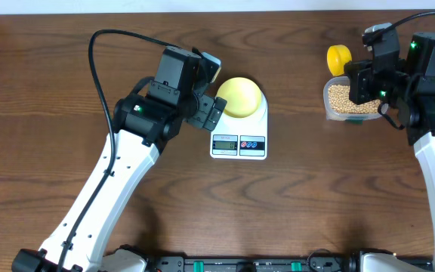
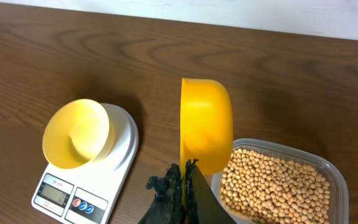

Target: Scoop item into bowl and weigh 50g on scale

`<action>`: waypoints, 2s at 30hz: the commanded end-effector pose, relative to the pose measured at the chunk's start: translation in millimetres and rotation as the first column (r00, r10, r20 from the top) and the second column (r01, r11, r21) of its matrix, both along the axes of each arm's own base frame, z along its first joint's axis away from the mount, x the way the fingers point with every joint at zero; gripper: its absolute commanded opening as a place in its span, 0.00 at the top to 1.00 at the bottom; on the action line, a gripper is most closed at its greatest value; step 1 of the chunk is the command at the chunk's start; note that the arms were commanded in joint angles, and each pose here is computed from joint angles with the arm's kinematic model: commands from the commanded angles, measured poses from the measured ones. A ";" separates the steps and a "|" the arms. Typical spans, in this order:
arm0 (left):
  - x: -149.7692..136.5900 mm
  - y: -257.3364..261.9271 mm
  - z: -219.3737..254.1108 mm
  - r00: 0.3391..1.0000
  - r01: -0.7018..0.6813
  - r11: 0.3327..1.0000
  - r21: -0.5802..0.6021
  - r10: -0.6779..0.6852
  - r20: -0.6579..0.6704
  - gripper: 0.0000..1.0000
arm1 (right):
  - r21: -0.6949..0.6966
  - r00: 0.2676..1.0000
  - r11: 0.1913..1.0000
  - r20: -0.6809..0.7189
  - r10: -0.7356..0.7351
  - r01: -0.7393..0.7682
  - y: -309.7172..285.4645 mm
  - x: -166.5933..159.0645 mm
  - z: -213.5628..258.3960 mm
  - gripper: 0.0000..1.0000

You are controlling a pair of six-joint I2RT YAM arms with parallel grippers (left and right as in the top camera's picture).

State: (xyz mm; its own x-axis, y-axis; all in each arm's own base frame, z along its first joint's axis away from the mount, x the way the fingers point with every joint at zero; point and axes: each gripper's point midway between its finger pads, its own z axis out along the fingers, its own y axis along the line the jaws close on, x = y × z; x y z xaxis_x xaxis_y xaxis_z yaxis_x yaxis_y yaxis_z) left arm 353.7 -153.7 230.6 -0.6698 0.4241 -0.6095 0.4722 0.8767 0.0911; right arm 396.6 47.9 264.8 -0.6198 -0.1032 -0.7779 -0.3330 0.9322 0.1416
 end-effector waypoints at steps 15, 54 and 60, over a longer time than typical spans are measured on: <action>3.0 0.2 8.3 1.000 -0.011 1.000 -0.012 0.011 0.017 0.02 | 0.015 0.999 0.999 0.020 0.038 -0.038 6.0 0.4 7.8 0.99; 3.0 0.2 8.3 1.000 -0.011 1.000 -0.012 0.011 0.017 0.03 | -0.071 1.000 0.997 0.023 -0.005 0.007 -9.6 3.2 2.8 0.99; 3.0 0.2 8.3 1.000 -0.011 1.000 -0.012 0.011 0.017 0.02 | -0.071 0.999 0.997 0.034 -0.005 0.007 -9.6 4.8 4.8 0.99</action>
State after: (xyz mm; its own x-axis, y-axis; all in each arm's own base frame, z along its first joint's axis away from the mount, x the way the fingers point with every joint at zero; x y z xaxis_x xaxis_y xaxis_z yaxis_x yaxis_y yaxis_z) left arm 353.6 -153.7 230.6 -0.6700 0.4242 -0.6092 0.4723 0.8767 0.0911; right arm 397.2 40.8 261.6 -0.6145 -0.1511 -0.7743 -0.3318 0.9400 0.0799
